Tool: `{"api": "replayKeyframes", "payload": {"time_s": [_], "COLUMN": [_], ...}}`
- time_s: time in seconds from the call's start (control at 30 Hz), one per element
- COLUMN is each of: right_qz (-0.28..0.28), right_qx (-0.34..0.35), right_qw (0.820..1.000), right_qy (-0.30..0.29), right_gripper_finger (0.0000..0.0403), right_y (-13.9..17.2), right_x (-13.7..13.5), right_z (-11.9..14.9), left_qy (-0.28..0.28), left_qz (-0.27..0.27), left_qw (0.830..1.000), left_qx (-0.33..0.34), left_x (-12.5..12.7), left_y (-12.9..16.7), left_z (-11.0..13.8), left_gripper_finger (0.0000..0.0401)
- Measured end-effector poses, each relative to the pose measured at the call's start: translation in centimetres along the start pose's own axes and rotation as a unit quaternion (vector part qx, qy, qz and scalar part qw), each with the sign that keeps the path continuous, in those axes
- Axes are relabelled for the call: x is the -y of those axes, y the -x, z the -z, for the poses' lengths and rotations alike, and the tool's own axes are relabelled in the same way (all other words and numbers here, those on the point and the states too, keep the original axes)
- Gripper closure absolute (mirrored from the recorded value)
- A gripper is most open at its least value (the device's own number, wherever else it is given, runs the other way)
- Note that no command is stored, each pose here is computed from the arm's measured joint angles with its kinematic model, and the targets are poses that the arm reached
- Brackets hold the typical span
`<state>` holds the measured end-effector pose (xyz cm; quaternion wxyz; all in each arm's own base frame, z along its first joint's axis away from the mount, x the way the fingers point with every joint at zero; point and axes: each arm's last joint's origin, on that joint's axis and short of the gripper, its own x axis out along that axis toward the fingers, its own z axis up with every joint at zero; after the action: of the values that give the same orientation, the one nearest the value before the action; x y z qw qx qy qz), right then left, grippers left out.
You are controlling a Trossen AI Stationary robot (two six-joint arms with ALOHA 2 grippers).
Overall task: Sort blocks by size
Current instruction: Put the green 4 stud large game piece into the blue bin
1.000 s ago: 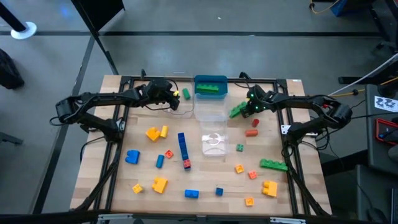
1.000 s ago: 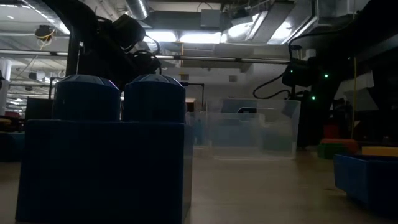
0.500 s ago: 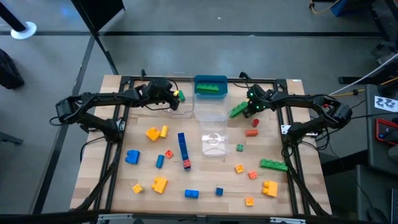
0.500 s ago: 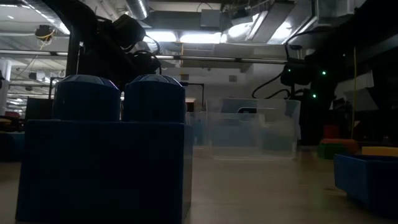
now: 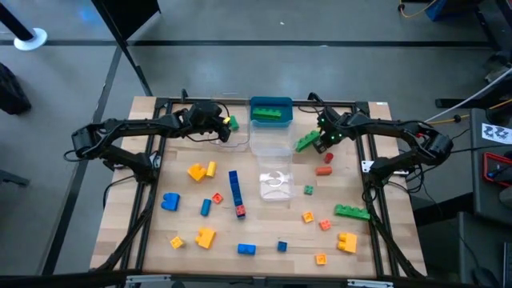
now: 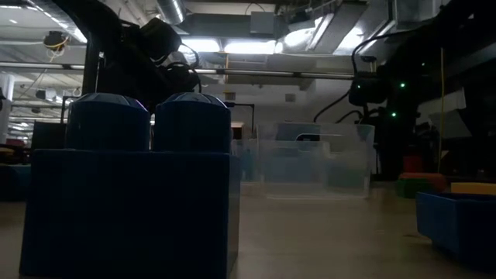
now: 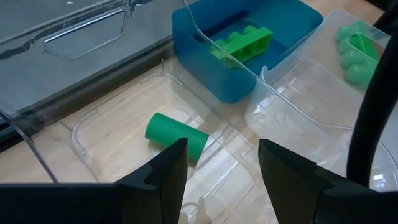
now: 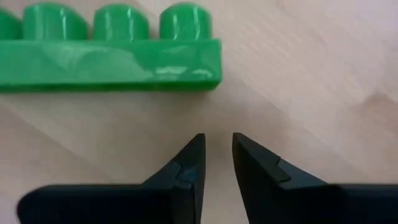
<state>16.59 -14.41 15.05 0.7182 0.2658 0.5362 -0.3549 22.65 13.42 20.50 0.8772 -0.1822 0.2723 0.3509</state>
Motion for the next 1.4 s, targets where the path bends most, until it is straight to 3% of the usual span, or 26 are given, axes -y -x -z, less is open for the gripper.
{"api": "replayKeyframes", "payload": {"time_s": [0.73, 0.97, 1.27, 1.4], "right_qz": [-0.002, -0.002, 0.039, 0.040], "right_qx": [-0.033, -0.032, -0.019, -0.011], "right_qw": [0.999, 0.999, 0.998, 0.998], "right_qy": [0.005, 0.039, 0.043, 0.042], "right_gripper_finger": [0.0322, 0.0319, 0.0224, 0.0200], "right_y": [-0.06, -0.06, -0.06, -0.06], "right_x": [0.06, 0.07, 0.29, 0.27], "right_z": [0.58, 0.58, 0.41, 0.25], "left_qy": [-0.011, -0.011, -0.011, -0.011], "left_qz": [0.000, 0.000, 0.000, 0.000], "left_qw": [1.000, 1.000, 1.000, 1.000], "left_qx": [0.000, 0.000, 0.000, 0.000], "left_x": [0.00, 0.00, 0.00, 0.00], "left_y": [0.00, 0.00, 0.00, 0.00], "left_z": [0.00, 0.00, 0.00, 0.00], "left_gripper_finger": [0.0221, 0.0221, 0.0221, 0.0221]}}
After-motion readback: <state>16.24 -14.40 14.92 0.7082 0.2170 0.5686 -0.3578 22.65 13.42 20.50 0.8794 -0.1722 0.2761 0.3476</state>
